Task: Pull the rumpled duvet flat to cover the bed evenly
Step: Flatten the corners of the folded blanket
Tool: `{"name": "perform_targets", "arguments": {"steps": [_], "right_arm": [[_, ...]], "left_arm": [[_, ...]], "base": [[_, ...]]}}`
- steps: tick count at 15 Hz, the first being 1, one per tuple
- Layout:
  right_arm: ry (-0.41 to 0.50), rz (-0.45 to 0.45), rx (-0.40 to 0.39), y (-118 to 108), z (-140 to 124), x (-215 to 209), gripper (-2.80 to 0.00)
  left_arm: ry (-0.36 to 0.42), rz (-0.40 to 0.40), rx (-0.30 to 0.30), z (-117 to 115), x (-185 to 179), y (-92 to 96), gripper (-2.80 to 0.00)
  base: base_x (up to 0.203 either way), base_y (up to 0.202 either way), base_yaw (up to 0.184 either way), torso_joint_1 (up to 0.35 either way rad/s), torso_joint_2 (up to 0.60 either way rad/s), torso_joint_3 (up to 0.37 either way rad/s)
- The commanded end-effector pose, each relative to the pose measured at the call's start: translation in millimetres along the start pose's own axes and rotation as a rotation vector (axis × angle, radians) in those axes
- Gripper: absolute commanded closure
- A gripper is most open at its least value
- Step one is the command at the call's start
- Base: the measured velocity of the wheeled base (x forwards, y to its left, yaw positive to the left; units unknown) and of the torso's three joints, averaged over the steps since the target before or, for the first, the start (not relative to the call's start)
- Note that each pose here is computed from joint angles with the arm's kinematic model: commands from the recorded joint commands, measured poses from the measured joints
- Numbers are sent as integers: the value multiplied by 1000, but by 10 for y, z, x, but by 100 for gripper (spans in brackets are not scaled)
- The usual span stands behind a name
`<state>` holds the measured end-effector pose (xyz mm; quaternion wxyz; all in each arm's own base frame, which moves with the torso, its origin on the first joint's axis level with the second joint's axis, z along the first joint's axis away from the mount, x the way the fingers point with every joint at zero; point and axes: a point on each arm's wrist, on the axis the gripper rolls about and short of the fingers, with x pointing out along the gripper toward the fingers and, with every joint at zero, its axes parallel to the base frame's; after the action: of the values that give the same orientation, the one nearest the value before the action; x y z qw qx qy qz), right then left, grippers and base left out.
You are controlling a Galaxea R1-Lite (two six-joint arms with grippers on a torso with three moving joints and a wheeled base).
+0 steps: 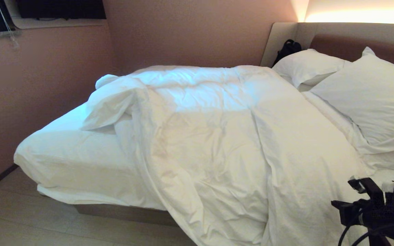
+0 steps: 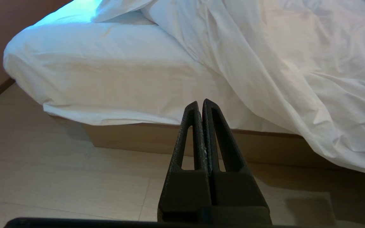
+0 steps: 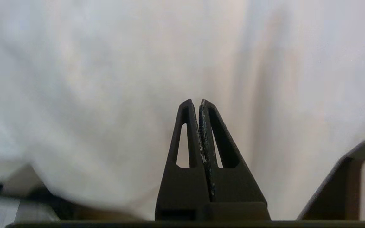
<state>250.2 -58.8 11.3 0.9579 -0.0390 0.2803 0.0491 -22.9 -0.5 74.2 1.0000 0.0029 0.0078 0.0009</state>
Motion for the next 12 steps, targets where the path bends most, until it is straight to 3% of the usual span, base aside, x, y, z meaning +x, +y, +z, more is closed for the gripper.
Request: {"name": "perform_targets", "arguments": {"steps": [1, 3, 8, 12], "right_arm": [[-59, -464, 319, 180, 210, 96, 0], [-108, -433, 360, 352, 316, 98, 0], [-103, -305, 414, 604, 553, -131, 0], [5, 13, 545, 600, 648, -563, 0]], "left_arm": [[0, 1, 0, -1, 0, 0, 0], [0, 1, 0, -1, 0, 0, 0], [0, 1, 0, -1, 0, 0, 0], [0, 1, 0, -1, 0, 0, 0]], "base": [[0, 0, 0, 0, 0, 0], [0, 0, 0, 0, 0, 0], [0, 0, 0, 0, 0, 0], [0, 0, 0, 0, 0, 0]]}}
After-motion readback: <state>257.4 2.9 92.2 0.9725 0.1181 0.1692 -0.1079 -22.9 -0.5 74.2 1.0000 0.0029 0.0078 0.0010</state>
